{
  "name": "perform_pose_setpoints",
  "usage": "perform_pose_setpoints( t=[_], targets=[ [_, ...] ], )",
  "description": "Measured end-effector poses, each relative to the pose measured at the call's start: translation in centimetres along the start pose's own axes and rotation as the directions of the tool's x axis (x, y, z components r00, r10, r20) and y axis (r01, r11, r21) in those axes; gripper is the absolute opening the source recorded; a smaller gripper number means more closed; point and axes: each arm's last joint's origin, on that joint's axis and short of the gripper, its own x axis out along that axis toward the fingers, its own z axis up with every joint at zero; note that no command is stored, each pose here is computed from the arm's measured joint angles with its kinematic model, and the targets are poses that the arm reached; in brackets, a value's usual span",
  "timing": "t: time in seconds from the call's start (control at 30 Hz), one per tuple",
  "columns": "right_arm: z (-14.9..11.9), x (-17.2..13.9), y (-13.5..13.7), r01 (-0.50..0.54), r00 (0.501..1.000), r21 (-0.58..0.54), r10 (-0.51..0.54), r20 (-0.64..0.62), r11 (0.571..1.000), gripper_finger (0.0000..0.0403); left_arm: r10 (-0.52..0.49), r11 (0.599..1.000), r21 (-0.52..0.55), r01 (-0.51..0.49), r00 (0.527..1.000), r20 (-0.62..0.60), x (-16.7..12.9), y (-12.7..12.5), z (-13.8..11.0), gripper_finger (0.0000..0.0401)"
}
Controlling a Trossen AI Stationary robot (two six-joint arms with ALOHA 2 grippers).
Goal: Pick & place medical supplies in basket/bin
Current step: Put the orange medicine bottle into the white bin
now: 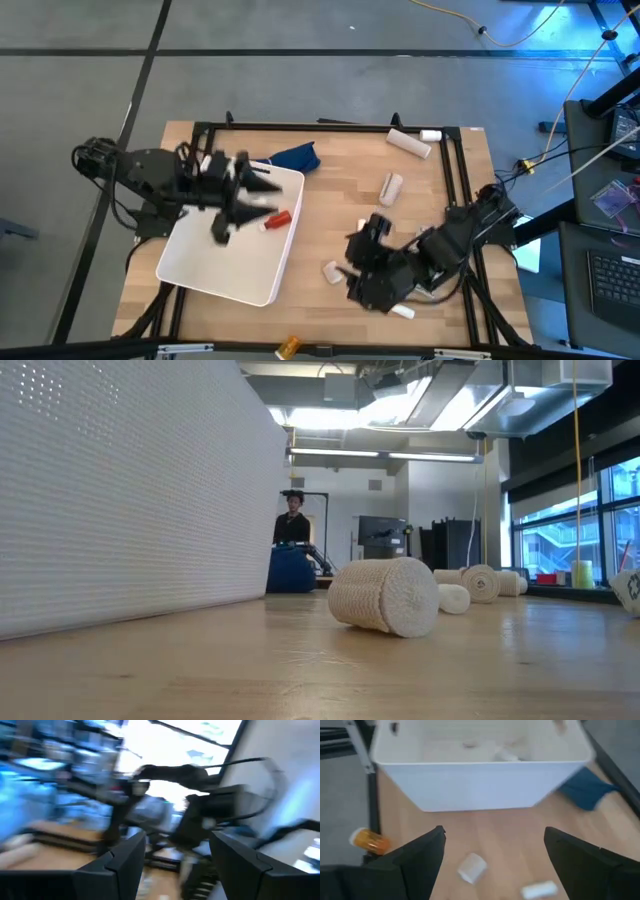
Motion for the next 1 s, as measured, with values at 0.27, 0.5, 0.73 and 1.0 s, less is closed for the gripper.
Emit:
perform_pose_setpoints(
  t=[0.27, 0.5, 0.73, 1.0],
  targets=[
    [-1.6, 1.7, 4.4, -0.075, 0.997, -0.006, 0.075, 0.035, 0.997, 0.0338, -0.315, 0.947, -0.074, 0.312, 0.948, -0.043, 2.8, -3.8, -2.2, 0.0215],
    [-3.4, 2.6, 6.6, -0.079, 0.997, 0.018, 0.079, 0.008, 0.997, 0.0338, -0.528, 0.849, -0.071, 0.524, 0.848, -0.054, 5.3, -7.1, -4.8, 0.0215],
    [-4.9, 2.2, 7.7, -0.084, 0.996, -0.024, 0.084, -0.019, 0.996, 0.0338, -0.527, 0.85, -0.088, 0.519, 0.839, -0.133, 7.5, -10.8, -10.0, 0.0215],
    [-6.9, 0.6, 8.0, -0.073, 0.99, -0.013, 0.071, -0.119, 0.997, 0.0338, -0.303, 0.953, -0.109, 0.283, 0.901, -0.311, 8.1, -15.3, -15.0, 0.0201]
  ],
)
